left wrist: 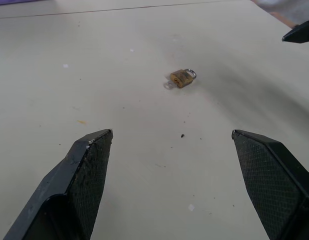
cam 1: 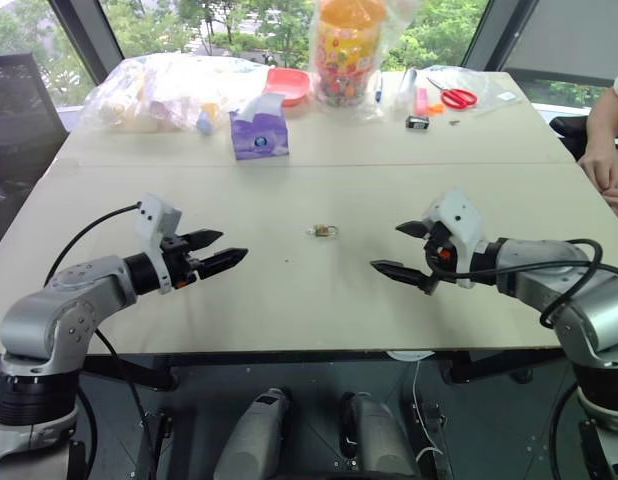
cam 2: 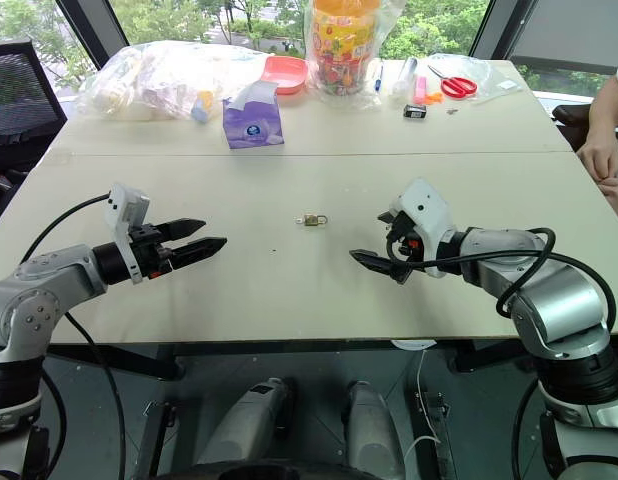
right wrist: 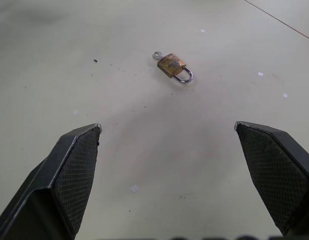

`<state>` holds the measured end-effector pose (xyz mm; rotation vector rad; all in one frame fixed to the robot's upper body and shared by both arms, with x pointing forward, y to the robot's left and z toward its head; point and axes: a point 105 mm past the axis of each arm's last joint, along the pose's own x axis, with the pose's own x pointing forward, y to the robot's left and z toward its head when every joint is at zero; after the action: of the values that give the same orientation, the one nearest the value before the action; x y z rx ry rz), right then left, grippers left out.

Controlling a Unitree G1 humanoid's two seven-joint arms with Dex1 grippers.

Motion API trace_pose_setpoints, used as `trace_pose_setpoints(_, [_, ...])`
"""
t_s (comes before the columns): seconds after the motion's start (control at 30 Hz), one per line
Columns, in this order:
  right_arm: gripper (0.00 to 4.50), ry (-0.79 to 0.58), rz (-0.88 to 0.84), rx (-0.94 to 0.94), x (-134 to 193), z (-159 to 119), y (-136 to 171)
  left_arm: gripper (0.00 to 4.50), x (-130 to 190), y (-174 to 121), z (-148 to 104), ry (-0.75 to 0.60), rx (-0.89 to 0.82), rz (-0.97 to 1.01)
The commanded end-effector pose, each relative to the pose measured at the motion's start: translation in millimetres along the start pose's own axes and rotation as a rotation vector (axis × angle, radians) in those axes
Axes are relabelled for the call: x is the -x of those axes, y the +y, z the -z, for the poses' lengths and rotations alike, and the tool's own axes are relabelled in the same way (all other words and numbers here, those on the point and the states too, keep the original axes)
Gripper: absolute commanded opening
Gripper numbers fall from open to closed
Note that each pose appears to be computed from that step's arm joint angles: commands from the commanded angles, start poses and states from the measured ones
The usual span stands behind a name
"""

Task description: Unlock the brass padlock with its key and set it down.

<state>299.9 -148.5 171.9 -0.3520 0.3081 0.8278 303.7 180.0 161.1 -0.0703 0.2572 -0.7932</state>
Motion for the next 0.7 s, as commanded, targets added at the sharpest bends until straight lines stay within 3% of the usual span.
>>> trace_pose_setpoints(0.03, [4.5, -0.02, 0.012, 0.061, 4.2, -9.5, 1.0, 3.96, 3.5, 2.2, -14.2, -0.032, -0.068, 0.0])
trace_pose_setpoints(0.17, [4.5, 0.052, 0.002, 0.16, 5.5, -9.7, 0.3, 3.96, 0.8, 3.0, -18.9, -0.008, -0.132, 0.049])
trace_pose_setpoints(0.27, [4.5, 0.024, -0.09, 0.173, -3.4, -30.5, 13.2, 3.96, -15.1, 6.5, -24.7, 0.078, -0.308, 0.154])
trace_pose_setpoints(0.37, [4.5, 0.043, -0.1, 0.166, -14.3, -26.8, 16.1, 3.96, -38.4, 12.2, -32.1, 0.109, -0.402, 0.234])
trace_pose_setpoints(0.53, [4.5, 0.031, -0.07, 0.146, -22.2, -28.1, 17.9, 3.96, -78.0, 22.9, -33.6, 0.127, -0.469, 0.288])
trace_pose_setpoints(0.7, [4.5, 0.012, -0.015, 0.113, -21.5, -29.7, 18.3, 3.96, -115.8, 16.8, -28.7, 0.117, -0.402, 0.369])
